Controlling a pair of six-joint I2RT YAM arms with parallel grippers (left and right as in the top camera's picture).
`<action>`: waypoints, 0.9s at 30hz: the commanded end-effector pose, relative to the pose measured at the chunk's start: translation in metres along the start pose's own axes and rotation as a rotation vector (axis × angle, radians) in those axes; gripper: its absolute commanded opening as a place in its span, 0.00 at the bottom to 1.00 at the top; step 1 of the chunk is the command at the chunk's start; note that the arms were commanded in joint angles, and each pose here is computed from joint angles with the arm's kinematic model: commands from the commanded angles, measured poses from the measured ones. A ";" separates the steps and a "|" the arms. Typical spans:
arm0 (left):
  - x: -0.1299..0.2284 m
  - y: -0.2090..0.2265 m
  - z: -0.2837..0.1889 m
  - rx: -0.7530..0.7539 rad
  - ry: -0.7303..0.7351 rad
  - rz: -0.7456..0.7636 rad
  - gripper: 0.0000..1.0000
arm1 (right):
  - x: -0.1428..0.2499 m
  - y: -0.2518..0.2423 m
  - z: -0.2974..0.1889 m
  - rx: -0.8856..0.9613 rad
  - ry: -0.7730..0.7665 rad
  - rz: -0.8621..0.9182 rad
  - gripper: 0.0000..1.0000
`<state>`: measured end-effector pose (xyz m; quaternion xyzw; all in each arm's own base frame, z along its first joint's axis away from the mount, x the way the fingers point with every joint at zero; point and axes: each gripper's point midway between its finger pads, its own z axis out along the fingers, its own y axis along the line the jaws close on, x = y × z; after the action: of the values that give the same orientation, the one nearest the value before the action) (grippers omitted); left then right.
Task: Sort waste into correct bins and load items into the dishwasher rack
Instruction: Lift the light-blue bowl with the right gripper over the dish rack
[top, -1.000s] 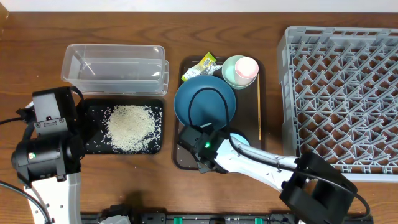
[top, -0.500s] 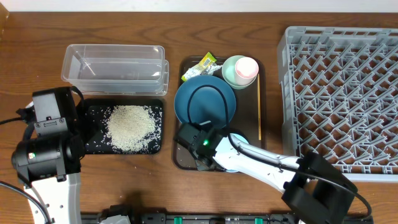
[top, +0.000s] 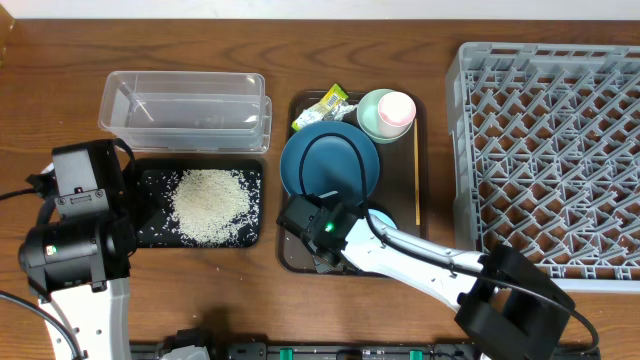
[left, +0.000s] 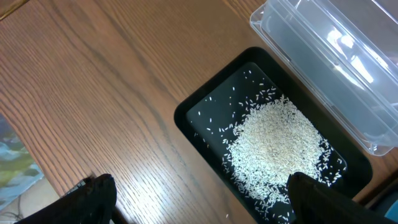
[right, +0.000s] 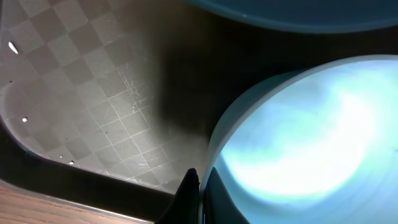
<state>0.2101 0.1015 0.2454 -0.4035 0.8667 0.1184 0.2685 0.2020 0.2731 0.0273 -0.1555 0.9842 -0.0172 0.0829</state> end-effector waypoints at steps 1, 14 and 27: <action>-0.001 0.002 0.000 -0.009 -0.001 -0.001 0.90 | -0.003 0.005 -0.005 -0.006 -0.014 -0.002 0.01; -0.001 0.002 0.000 -0.009 -0.002 -0.001 0.90 | -0.040 -0.020 -0.124 -0.120 -0.191 -0.003 0.01; -0.001 0.002 0.000 -0.009 -0.002 -0.001 0.91 | -0.082 -0.171 -0.228 -0.134 -0.557 0.050 0.01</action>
<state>0.2100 0.1015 0.2453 -0.4033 0.8668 0.1185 0.2683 0.2857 0.1543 0.2610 -0.0718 0.9410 0.0995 0.3155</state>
